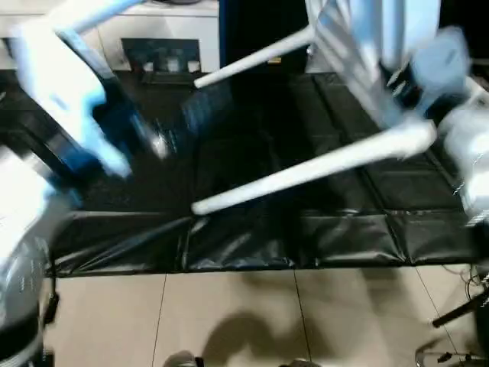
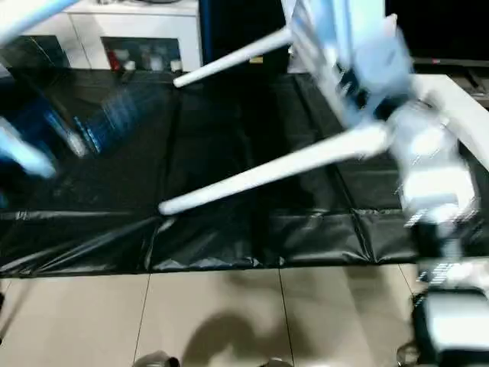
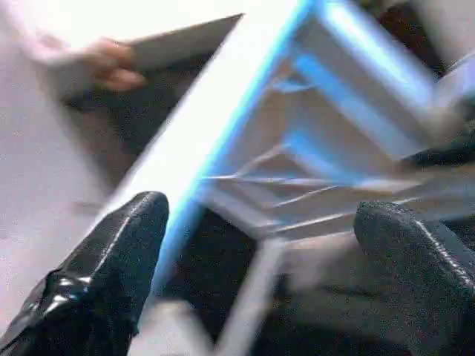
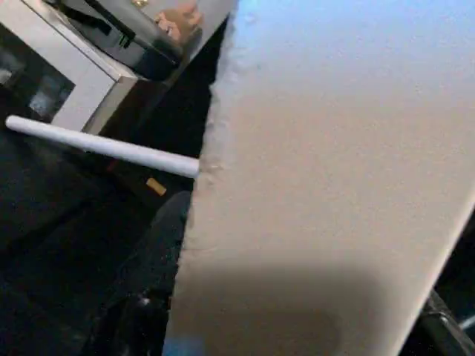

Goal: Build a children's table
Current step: Flip table

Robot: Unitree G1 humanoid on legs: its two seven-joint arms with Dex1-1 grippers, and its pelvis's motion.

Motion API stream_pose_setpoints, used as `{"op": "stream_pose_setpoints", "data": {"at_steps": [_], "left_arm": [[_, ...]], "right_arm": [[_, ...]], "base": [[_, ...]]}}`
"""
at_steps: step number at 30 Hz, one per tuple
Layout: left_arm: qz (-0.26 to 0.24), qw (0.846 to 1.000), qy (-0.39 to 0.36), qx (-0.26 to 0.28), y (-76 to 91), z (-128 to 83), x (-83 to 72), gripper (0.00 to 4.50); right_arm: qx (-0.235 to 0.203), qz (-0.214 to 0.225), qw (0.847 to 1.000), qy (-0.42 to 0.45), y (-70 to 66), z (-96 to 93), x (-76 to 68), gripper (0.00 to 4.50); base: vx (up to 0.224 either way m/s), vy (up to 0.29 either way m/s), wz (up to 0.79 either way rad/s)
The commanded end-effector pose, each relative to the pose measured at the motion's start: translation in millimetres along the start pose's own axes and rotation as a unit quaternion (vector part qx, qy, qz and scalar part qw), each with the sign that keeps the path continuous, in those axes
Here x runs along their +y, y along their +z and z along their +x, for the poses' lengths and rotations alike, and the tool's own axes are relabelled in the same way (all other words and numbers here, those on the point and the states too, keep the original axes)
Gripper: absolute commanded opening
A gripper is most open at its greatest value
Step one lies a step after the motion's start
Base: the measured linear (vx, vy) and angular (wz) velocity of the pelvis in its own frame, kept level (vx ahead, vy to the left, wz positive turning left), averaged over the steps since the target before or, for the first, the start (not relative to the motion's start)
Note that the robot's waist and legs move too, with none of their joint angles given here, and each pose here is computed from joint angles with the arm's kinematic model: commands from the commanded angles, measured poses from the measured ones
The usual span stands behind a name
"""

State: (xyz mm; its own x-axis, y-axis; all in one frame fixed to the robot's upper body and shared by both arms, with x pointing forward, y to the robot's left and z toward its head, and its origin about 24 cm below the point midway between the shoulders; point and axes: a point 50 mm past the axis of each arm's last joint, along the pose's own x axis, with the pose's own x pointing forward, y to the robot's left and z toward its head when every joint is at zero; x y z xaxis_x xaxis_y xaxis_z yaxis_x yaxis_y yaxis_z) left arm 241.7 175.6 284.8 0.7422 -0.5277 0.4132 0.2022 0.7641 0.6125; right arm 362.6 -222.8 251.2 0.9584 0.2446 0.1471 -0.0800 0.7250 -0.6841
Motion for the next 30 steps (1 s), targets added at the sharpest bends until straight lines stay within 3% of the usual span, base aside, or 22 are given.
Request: {"op": "stream_pose_setpoints", "data": {"at_steps": [1,4,8,10,15,19,22,26,30], "left_arm": [[0.068,0.995,0.037,0.065,-18.3,2,8.6,4.50],[0.084,0.992,0.031,0.091,-25.9,2,9.0,4.50],[0.091,0.982,0.010,0.167,-59.8,5,2.3,4.50],[0.089,0.981,0.006,0.170,-62.7,6,0.5,4.50],[0.070,0.985,-0.010,0.159,-69.2,19,-17.6,4.50],[0.066,0.985,-0.007,0.161,-71.2,22,-20.0,4.50],[0.037,0.987,-0.006,0.156,-71.8,28,-29.6,4.50],[-0.007,0.987,0.007,0.160,-73.1,26,-38.9,4.50],[-0.059,0.982,0.026,0.178,-84.1,20,-46.9,4.50]], "right_arm": [[0.022,-0.133,0.991,0.022,5.8,-0.1,-9.4,1.95],[0.023,-0.138,0.990,0.029,8.8,1.7,-12.0,1.95],[0.033,-0.164,0.985,0.048,21.7,8.2,-28.8,1.95],[0.034,-0.169,0.984,0.051,23.3,9.1,-30.7,1.95],[0.052,-0.221,0.971,0.077,47.1,17.1,-57.1,1.95],[0.057,-0.241,0.965,0.085,55.9,20.3,-65.8,1.95],[0.062,-0.287,0.950,0.105,75.7,28.8,-78.4,1.95],[0.060,-0.305,0.942,0.130,88.3,36.2,-76.5,1.95],[0.057,-0.312,0.932,0.175,102.1,43.8,-65.7,1.95]], "base": [[0.000,0.000,0.00],[0.000,0.000,0.00],[0.000,0.000,0.00],[0.000,0.000,0.00],[0.000,0.000,0.00],[0.000,0.000,0.00],[0.000,0.000,0.00],[0.000,0.000,0.00],[0.000,0.000,0.00]]}}
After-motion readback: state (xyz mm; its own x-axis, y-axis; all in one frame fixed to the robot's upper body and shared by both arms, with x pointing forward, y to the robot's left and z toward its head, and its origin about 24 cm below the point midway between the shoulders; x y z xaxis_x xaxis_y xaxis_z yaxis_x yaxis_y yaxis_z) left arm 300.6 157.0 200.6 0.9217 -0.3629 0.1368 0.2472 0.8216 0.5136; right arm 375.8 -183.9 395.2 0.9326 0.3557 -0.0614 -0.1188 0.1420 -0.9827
